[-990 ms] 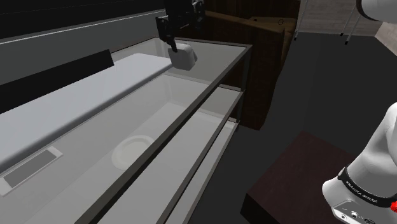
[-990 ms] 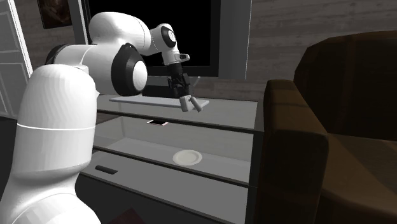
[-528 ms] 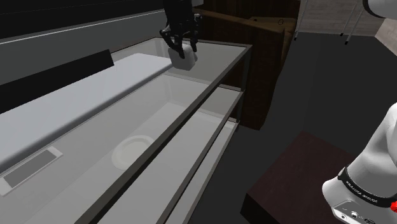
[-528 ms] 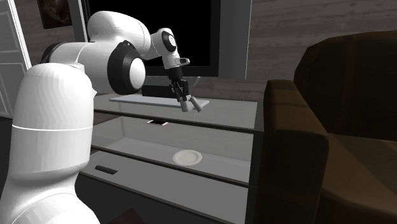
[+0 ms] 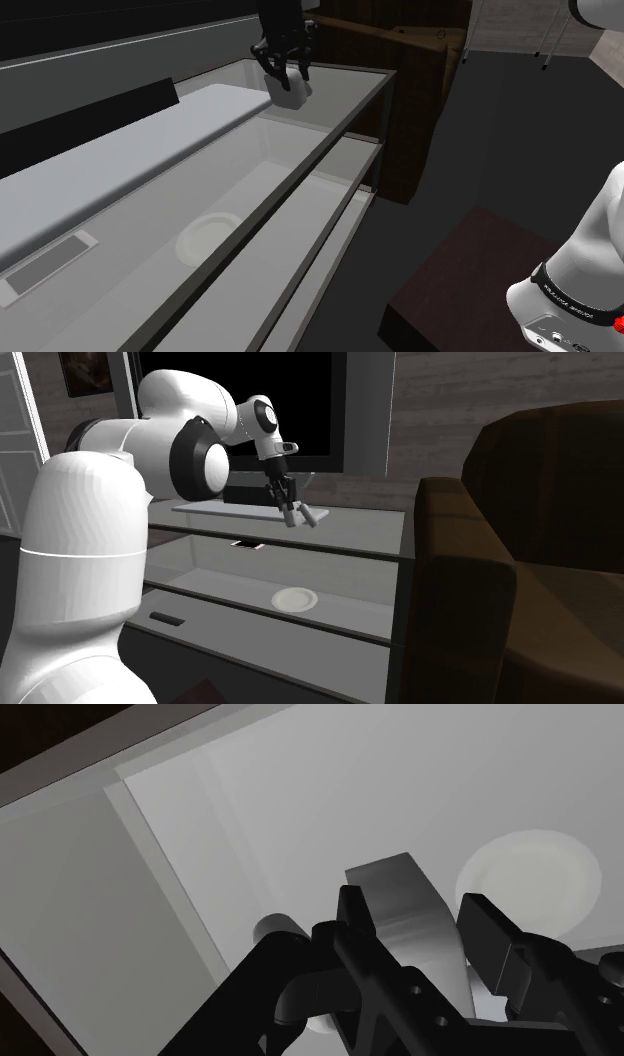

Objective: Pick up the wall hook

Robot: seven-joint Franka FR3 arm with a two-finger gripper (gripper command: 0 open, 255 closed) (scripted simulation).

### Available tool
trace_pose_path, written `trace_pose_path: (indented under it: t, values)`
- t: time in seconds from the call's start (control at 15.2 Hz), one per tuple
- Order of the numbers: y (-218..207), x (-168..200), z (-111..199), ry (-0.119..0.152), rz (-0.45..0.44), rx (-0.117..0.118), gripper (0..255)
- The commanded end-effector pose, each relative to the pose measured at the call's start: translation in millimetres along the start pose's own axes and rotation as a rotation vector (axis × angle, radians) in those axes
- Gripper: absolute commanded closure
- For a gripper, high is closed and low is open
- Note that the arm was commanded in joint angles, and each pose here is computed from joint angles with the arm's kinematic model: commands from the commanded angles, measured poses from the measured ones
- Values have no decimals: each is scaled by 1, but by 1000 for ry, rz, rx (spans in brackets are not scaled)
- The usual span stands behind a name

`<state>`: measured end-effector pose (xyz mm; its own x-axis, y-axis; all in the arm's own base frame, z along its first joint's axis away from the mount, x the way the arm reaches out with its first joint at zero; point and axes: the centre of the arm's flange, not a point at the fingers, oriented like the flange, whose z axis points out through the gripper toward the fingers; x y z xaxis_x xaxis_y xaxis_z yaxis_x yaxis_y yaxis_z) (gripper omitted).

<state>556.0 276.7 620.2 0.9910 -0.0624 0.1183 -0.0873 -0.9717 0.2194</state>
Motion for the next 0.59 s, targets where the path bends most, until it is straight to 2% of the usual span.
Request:
trace_pose_path:
  t: [0.0,0.53]
  values:
    - [2,1,-7,-1,0,-1,255]
    - [11,6,-48,-1,0,-1,255]
